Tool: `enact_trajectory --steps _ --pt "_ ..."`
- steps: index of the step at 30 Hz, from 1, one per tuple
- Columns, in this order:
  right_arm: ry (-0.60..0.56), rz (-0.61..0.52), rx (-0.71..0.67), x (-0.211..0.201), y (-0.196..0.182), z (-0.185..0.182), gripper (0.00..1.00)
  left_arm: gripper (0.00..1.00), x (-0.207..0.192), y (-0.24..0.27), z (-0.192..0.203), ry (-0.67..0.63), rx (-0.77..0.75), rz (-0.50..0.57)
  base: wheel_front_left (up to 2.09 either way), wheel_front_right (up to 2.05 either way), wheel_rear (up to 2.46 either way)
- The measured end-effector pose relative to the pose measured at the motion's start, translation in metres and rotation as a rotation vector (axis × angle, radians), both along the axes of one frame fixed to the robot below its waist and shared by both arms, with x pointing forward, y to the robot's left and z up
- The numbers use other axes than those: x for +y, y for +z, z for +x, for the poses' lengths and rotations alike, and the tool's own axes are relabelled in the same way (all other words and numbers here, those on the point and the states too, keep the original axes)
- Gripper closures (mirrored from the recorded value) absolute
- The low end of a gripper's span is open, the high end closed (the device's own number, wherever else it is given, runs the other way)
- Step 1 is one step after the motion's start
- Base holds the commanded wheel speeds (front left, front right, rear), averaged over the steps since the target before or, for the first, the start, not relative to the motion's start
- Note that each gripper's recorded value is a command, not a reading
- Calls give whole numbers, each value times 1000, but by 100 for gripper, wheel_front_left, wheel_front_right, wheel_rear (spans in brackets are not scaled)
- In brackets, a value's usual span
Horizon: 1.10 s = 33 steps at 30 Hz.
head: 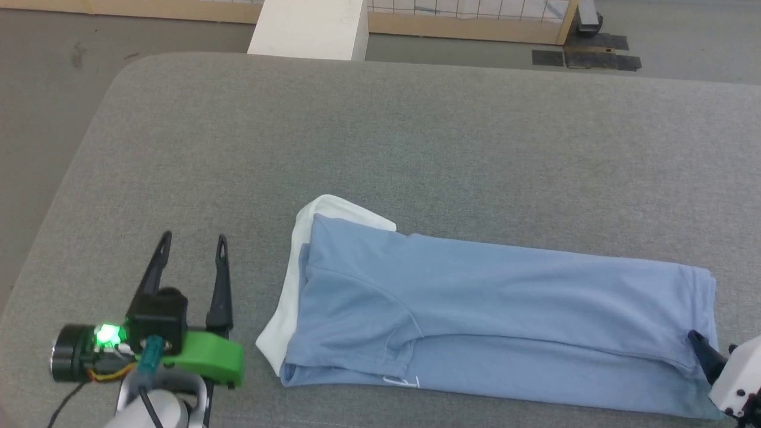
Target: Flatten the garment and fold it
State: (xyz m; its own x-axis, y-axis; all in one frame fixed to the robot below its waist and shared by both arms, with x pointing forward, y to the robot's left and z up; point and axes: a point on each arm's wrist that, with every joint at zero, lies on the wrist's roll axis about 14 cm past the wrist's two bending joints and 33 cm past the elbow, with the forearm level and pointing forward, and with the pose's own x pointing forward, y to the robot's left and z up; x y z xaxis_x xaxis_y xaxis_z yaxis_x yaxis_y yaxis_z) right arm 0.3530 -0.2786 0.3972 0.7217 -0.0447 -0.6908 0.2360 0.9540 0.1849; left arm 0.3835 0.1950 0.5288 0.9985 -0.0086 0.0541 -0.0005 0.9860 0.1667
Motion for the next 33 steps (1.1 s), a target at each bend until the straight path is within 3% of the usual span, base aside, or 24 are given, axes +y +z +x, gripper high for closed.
enact_trajectory --steps 10,20,21,22,28,33 --pt "-64 15 115 -1 -31 -13 0 0 2 -15 -2 2 19 14 0 0 0" --pt "24 17 167 14 -43 -4 0 0 2 -28 1 -7 36 36 0 0 0" --pt "36 17 170 16 -44 -3 79 0 3 -29 1 -4 40 33 0 0 0" --pt "46 16 170 18 -44 -3 100 0 3 -30 1 -3 43 31 0 0 0" --pt "99 70 137 39 -39 4 100 0 2 -31 0 -9 40 38 0 0 0" --pt "83 56 90 32 -28 4 100 0 1 -27 -3 -13 26 34 0 0 0"
